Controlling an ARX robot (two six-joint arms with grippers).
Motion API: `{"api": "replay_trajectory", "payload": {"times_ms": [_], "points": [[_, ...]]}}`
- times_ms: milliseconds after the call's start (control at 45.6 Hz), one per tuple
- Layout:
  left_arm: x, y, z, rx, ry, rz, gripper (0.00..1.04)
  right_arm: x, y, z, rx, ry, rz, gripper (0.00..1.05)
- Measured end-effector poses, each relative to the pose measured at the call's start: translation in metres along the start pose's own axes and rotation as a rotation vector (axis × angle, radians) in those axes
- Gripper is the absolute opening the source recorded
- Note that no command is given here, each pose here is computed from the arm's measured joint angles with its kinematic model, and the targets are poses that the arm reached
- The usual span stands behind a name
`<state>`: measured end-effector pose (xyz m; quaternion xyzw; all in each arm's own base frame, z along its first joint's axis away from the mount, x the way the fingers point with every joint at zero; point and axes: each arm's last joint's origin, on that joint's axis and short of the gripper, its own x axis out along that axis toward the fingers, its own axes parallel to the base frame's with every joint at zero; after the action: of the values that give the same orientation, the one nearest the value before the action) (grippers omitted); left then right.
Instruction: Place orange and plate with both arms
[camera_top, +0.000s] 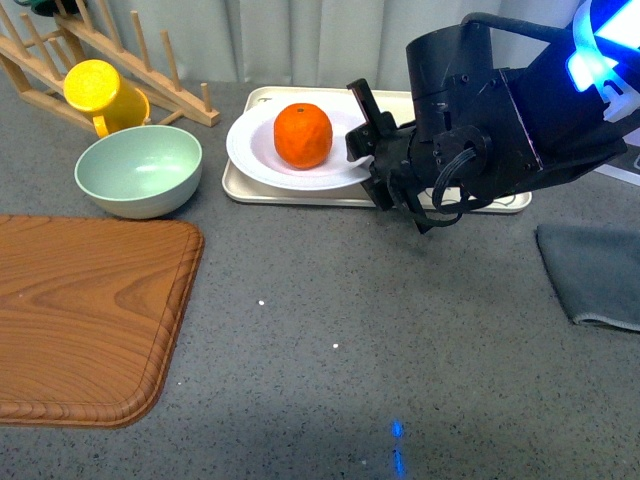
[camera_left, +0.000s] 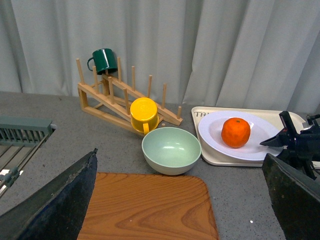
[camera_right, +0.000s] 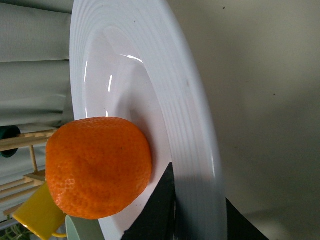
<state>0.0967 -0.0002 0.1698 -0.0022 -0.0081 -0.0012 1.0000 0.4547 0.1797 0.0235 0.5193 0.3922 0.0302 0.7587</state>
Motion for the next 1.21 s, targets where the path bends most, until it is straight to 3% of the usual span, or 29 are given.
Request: {"api": "replay_trajectory", "payload": {"times_ms": [307,461,680,811,943,1206], "points": [[0.0,0.0,0.0,0.0,0.0,0.0,0.98,-0.022,-0.002,0.003,-0.076,-0.019,-0.041,0.7],[0.0,0.0,0.0,0.0,0.0,0.0,0.98,-0.059,0.001,0.006,-0.326,-0.167,-0.125,0.97],[0.0,0.0,0.0,0.0,0.0,0.0,0.98,-0.142,0.007,0.005,-0.799,-0.451,-0.21,0.95],[0.0,0.0,0.0,0.0,0.0,0.0,0.98,-0.197,-0.006,-0.001,-0.999,-0.54,-0.272,0.95],[0.0,0.0,0.0,0.0,0.0,0.0,0.98,-0.258,-0.039,-0.012,-1.074,-0.537,-0.373,0.95],[0.0,0.0,0.0,0.0,0.0,0.0,0.98,-0.337,-0.084,-0.037,-1.102,-0.524,-0.343,0.95]]}}
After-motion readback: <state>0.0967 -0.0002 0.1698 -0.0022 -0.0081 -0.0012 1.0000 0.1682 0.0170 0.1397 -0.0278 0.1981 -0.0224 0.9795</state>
